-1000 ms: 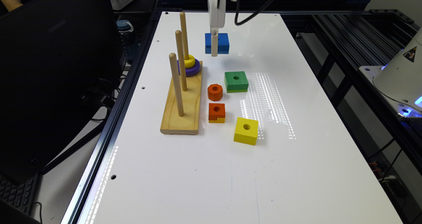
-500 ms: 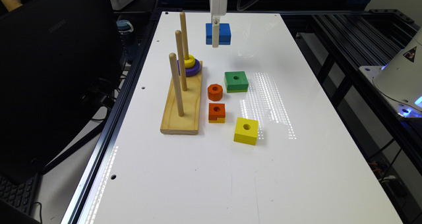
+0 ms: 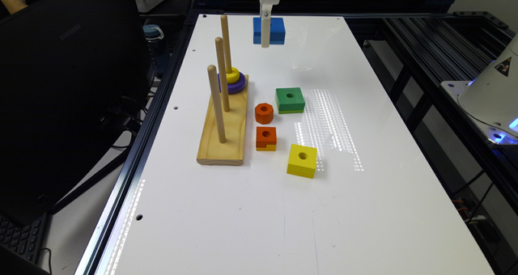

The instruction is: Pick up blue block.

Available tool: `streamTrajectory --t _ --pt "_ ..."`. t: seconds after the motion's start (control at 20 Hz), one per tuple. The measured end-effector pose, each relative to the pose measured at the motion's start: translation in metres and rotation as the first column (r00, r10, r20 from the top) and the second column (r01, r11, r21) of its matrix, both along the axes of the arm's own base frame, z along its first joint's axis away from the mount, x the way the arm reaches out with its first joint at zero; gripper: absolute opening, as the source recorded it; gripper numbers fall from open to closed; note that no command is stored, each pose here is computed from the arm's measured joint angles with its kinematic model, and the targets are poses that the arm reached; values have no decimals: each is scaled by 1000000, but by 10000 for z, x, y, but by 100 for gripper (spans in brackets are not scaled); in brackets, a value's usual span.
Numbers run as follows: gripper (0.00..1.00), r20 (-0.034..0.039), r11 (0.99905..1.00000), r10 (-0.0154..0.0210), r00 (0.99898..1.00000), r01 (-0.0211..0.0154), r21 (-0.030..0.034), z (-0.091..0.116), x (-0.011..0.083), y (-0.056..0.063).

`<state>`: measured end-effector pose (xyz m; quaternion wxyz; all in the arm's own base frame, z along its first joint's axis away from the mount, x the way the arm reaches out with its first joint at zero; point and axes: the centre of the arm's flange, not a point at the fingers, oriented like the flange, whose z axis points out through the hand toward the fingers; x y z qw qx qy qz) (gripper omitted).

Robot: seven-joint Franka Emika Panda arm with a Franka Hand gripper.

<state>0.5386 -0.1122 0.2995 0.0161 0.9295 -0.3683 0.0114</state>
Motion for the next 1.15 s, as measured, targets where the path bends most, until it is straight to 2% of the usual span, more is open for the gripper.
streamTrajectory --t 0.3,0.4,0.5,0.9,1.0,1.15 --pt "0 -1044 1000000 -303 999999 304 438 -5 -3 0" --pt "0 3851 999998 -737 999992 744 -1700 43 2 -2" --pt "0 5390 999994 -1551 999984 1568 -2991 124 -9 2" --pt "0 5954 999998 -1752 999981 1754 -326 168 -17 3" --pt "0 10232 999994 -2157 999945 2185 -2725 239 -14 1" --pt "0 10628 999984 -3062 999939 3113 -4723 423 -34 6"
